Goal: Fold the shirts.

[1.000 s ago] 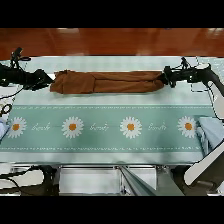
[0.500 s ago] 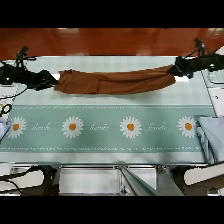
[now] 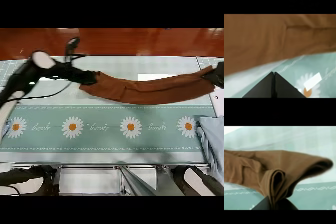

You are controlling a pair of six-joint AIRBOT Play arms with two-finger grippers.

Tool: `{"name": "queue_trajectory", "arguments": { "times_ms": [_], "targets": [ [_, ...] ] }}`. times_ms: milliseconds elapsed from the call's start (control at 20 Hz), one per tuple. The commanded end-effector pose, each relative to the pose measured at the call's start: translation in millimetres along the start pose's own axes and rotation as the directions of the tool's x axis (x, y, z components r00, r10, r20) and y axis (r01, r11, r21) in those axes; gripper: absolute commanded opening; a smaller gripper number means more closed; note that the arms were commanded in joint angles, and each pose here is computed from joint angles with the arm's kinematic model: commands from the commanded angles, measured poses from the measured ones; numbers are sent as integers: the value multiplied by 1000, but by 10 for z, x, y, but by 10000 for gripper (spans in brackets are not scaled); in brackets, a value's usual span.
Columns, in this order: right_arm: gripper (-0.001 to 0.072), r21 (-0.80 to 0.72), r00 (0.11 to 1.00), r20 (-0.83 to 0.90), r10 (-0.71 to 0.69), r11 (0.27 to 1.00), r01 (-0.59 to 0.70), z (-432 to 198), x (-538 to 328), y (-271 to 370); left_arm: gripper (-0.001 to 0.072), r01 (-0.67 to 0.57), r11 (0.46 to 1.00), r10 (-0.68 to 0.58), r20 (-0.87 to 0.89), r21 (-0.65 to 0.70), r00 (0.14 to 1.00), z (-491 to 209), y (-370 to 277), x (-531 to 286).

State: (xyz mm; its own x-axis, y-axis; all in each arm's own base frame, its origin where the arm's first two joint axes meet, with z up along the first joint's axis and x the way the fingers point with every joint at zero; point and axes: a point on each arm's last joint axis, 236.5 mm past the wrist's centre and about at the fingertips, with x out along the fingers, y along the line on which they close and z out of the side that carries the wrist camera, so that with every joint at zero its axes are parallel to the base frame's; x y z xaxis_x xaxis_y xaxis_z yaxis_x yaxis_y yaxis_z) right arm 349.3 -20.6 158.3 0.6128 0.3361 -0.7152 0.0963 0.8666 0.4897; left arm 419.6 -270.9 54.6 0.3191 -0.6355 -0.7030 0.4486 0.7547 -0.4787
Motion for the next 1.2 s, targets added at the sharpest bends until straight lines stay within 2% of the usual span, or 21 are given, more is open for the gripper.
{"name": "queue_trajectory", "arguments": {
  "times_ms": [0,150,350,600,700,900,1050,1150],
  "targets": [
    [29,-31,998,55,41,999,-39,-332,-383,315,18,107,987,-110,19,121,994,189,-909,579],
    [30,-68,993,103,47,997,-41,-461,-648,523,18,207,970,-194,-112,127,975,-6,-1524,1148],
    [29,-76,993,105,58,996,-50,-551,-734,613,18,317,933,-237,-370,171,898,-803,-2122,1661],
    [29,-70,992,108,65,996,-58,-538,-730,626,19,354,921,-222,-531,160,818,-1676,-2466,1963],
    [29,-63,994,91,54,997,-48,-550,-699,581,19,374,912,-229,-545,170,806,-1679,-2495,1878],
    [29,-19,993,56,101,995,-100,-477,-552,579,19,311,942,-234,-422,123,876,-731,-1934,1377],
    [29,-23,978,33,206,979,-205,-342,-271,815,19,166,985,-149,-266,43,952,64,-923,534],
    [29,-41,956,7,293,956,-292,-264,90,1142,19,64,998,-66,-154,-17,986,303,-262,-126]
  ]
}}
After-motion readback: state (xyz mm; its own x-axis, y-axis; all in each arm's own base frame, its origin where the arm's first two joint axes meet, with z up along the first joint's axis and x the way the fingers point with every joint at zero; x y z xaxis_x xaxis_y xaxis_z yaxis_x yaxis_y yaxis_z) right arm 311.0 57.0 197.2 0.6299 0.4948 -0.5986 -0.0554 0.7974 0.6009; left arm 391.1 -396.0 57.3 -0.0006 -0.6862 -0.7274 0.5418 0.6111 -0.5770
